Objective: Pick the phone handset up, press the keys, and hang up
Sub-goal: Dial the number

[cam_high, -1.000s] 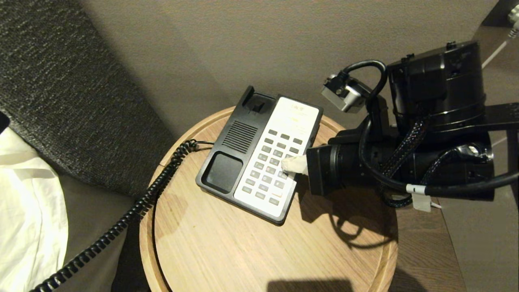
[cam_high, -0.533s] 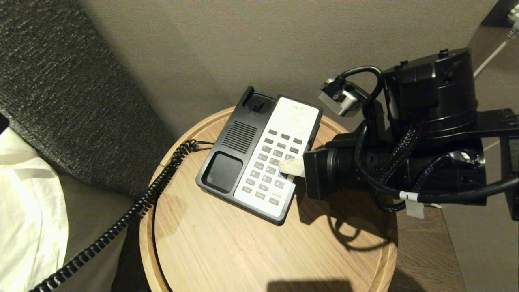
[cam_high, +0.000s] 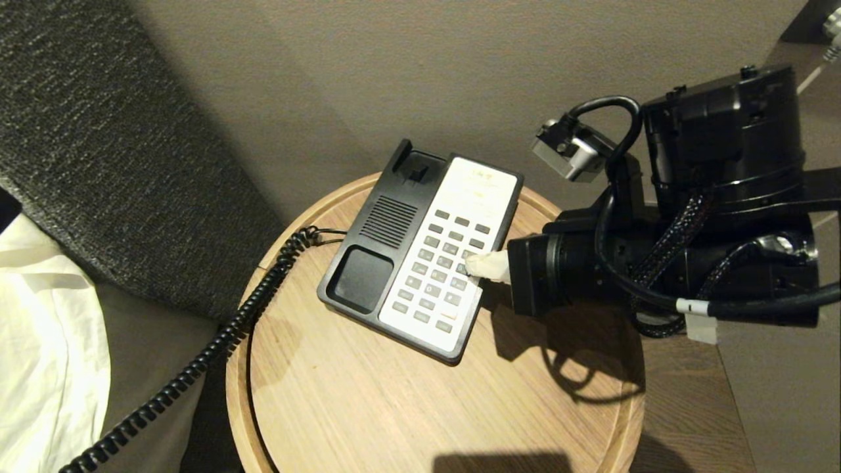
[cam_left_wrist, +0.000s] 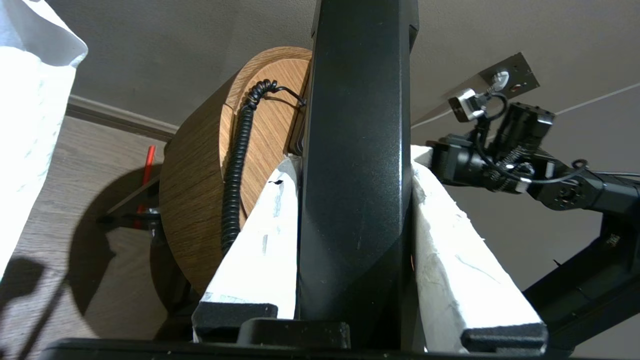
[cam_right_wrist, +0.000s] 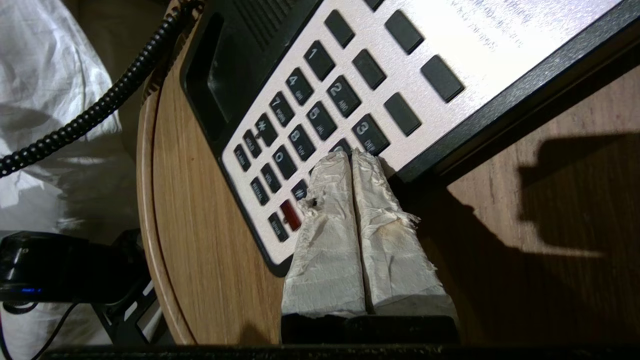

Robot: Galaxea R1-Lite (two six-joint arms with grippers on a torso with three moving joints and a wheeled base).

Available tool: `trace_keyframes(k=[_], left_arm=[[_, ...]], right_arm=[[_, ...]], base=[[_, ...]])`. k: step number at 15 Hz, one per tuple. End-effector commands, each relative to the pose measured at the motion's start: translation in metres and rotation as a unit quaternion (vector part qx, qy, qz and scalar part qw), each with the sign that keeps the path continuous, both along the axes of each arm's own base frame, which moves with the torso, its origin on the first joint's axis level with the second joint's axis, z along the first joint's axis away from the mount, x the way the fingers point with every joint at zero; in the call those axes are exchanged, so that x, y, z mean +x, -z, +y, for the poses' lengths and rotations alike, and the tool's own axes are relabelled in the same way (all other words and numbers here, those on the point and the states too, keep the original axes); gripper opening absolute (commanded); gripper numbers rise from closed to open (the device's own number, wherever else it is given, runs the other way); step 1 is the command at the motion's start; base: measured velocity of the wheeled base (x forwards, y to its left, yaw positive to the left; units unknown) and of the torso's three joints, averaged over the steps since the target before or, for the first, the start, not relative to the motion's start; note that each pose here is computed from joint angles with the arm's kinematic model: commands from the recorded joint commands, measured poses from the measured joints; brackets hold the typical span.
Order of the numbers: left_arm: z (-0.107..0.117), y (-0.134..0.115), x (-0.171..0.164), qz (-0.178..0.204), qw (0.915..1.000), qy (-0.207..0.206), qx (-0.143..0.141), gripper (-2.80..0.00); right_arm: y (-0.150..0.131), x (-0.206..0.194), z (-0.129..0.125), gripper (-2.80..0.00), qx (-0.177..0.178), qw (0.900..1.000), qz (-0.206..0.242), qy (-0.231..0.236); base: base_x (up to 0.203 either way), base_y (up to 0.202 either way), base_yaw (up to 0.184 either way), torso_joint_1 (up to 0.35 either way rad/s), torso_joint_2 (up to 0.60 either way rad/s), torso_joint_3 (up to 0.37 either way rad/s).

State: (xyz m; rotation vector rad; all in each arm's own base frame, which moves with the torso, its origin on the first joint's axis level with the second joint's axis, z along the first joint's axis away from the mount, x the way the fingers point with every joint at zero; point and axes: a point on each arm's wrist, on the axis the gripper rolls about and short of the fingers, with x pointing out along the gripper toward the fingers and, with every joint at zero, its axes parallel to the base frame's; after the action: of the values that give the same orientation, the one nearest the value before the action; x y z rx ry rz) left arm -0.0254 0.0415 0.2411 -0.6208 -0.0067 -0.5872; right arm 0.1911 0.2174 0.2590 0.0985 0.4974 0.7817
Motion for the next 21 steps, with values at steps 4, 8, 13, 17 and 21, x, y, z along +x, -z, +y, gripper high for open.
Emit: trace_keyframes(k=[4,8,13,17,21], left_arm=[[0.000,0.001,0.000,0.001,1.0000,0.000,-0.001,-2.80],[0.000,0.001,0.000,0.001,1.0000,0.000,-0.002,-2.80],[0.001,0.001,0.000,0.001,1.0000,0.001,-0.002,-2.80],[0.001,0.004,0.000,0.002,1.0000,0.001,-0.001,-2.80],[0.001,0.004,0.000,0.002,1.0000,0.001,-0.001,-2.80]], right_arm=[[-0.005,-0.008,-0.004,-2.80,0.009,1.000,0.002,-0.009],[-0.001,-0.008,0.001,-2.80,0.004,1.000,0.008,-0.015],[0.004,-0.006,0.004,-2.80,-0.002,1.000,0.014,-0.017],[0.007,-0.005,0.005,-2.80,-0.005,1.000,0.017,-0.017],[0.012,-0.004,0.005,-2.80,-0.010,1.000,0.021,-0.016]], base=[[0.000,0.000,0.000,0.000,0.00,0.000],[0.000,0.000,0.000,0.000,0.00,0.000],[0.000,0.000,0.000,0.000,0.00,0.000],[0.000,0.000,0.000,0.000,0.00,0.000],[0.000,0.000,0.000,0.000,0.00,0.000]])
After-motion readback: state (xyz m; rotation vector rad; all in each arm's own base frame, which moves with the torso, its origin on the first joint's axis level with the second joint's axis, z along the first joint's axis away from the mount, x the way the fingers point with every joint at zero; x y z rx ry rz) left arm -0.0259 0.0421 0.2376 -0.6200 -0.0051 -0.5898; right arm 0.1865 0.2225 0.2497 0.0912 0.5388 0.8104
